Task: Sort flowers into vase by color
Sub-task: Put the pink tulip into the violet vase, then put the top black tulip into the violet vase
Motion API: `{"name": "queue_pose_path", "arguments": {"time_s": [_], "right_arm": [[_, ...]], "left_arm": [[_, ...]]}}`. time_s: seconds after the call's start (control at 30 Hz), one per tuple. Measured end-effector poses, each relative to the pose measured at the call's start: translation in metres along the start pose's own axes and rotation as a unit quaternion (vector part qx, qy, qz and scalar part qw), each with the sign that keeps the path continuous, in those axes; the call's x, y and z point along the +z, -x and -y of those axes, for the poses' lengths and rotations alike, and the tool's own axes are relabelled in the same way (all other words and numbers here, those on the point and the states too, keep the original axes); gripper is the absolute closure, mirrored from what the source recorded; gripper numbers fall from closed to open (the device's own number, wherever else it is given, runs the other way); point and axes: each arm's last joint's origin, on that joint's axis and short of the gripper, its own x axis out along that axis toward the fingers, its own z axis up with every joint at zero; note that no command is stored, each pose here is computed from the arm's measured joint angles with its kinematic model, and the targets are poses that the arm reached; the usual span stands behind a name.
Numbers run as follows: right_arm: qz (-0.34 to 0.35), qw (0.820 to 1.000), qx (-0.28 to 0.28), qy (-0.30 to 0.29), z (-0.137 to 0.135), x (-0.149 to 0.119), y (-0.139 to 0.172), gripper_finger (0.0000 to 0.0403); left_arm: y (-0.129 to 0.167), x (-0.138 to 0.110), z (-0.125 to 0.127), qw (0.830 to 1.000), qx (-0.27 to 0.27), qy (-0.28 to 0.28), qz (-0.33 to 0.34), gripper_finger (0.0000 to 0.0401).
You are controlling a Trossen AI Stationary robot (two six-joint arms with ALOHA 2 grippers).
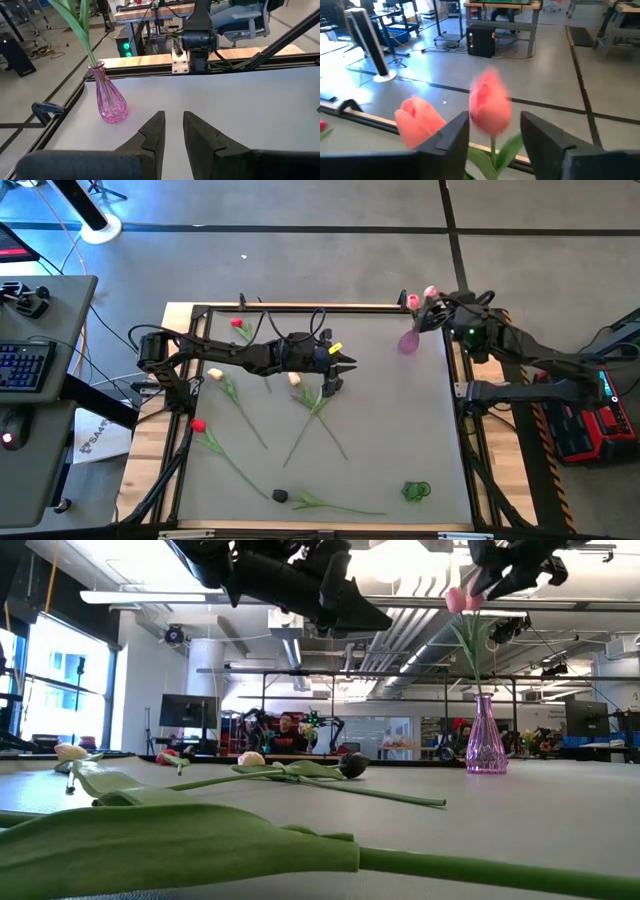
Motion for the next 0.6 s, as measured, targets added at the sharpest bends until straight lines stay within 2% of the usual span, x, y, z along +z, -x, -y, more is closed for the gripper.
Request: {"name": "queue_pose_path", "arguments": {"time_s": [0.17, 0.3, 0.47, 0.6], "right_arm": [[-0.010, 0.999, 0.032, -0.008, 0.003, 0.015, 0.011, 0.0201], [-0.031, 0.993, 0.110, -0.008, 0.002, 0.020, 0.021, 0.0199], [-0.074, 0.968, 0.239, -0.004, -0.003, 0.009, 0.033, 0.0199], [-0.094, 0.950, 0.298, 0.009, -0.008, -0.008, 0.040, 0.0199]], "left_arm": [[0.000, -0.004, -0.005, 1.000, 0.005, 0.010, -0.017, 0.0346], [0.005, -0.006, -0.008, 0.998, 0.013, 0.012, -0.052, 0.0346], [0.024, -0.002, -0.011, 0.993, 0.045, 0.009, -0.110, 0.0346], [0.041, 0.002, -0.011, 0.989, 0.051, 0.027, -0.133, 0.0346]]}}
